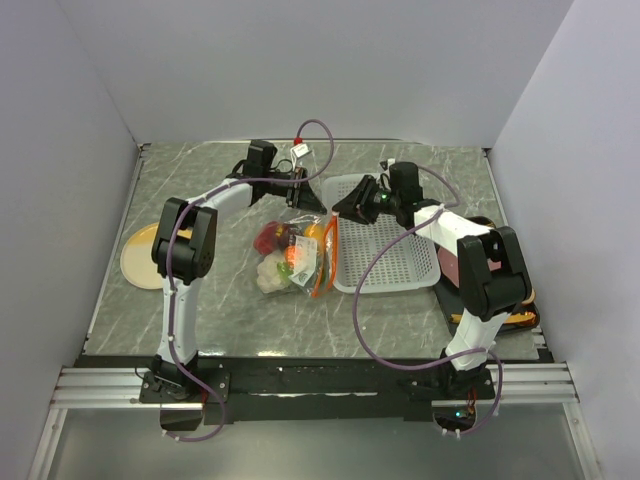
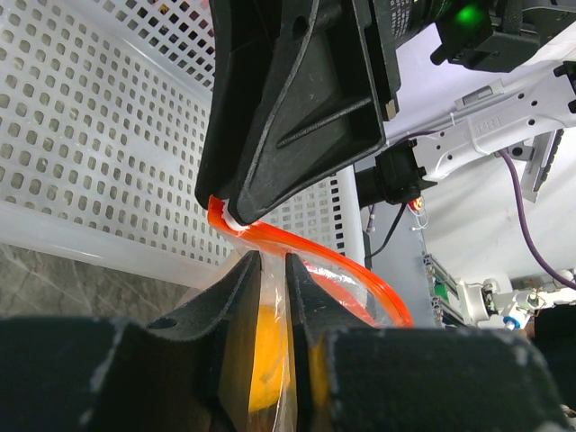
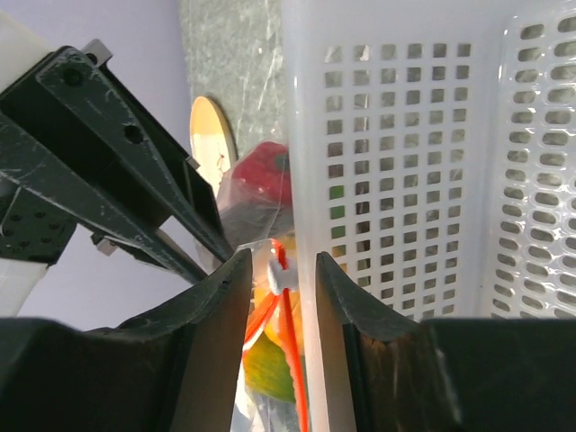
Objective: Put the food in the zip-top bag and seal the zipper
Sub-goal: Zip the zipper food storage bag at the center of the board.
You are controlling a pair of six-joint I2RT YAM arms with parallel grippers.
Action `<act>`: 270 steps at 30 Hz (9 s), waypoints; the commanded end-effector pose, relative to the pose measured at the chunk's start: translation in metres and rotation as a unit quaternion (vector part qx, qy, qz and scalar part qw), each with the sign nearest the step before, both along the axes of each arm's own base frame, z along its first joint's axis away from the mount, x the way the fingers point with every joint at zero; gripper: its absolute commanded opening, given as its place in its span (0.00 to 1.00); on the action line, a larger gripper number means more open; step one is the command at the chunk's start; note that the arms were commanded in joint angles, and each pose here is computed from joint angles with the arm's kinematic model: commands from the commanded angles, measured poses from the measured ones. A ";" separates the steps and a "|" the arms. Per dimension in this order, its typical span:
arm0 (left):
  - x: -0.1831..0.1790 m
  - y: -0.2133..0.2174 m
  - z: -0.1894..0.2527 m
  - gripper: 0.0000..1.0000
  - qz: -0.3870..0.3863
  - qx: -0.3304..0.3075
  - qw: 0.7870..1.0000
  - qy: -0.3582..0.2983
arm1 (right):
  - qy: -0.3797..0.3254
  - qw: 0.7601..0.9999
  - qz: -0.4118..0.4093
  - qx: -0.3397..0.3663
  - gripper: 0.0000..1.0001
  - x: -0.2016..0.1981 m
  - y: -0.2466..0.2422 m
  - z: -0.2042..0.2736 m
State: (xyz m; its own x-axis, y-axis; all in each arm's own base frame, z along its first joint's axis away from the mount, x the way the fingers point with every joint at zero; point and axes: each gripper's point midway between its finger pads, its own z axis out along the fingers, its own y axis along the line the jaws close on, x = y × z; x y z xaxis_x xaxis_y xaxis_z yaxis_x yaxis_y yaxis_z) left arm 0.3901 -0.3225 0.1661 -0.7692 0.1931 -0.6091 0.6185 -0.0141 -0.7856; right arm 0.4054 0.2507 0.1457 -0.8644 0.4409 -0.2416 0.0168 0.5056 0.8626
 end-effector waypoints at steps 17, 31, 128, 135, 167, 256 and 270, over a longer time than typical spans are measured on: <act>-0.002 -0.001 0.028 0.22 -0.003 -0.017 0.999 -0.040 | -0.017 0.999 0.013 0.024 0.16 -0.001 0.003 0.006; -0.001 0.002 0.027 0.22 0.001 -0.017 0.999 -0.038 | -0.022 0.999 0.011 0.024 0.33 -0.006 0.001 0.009; 0.019 0.001 0.007 0.01 0.105 0.061 0.992 -0.023 | -0.172 0.981 0.051 -0.069 0.11 -0.024 0.018 0.075; 0.035 0.005 0.008 0.01 0.133 0.077 0.988 -0.026 | -0.165 0.984 0.055 -0.043 0.12 -0.032 0.022 0.077; 0.068 0.038 0.032 0.01 0.251 0.066 0.965 -0.029 | -0.104 0.986 0.023 -0.128 0.17 -0.063 0.042 0.027; 0.016 0.008 0.038 0.01 0.116 0.038 0.991 -0.058 | -0.169 0.980 -0.032 -0.104 0.43 -0.026 0.010 0.066; 0.018 0.009 0.042 0.01 0.128 0.038 0.989 -0.060 | -0.157 0.983 -0.068 -0.069 0.41 -0.013 0.003 0.069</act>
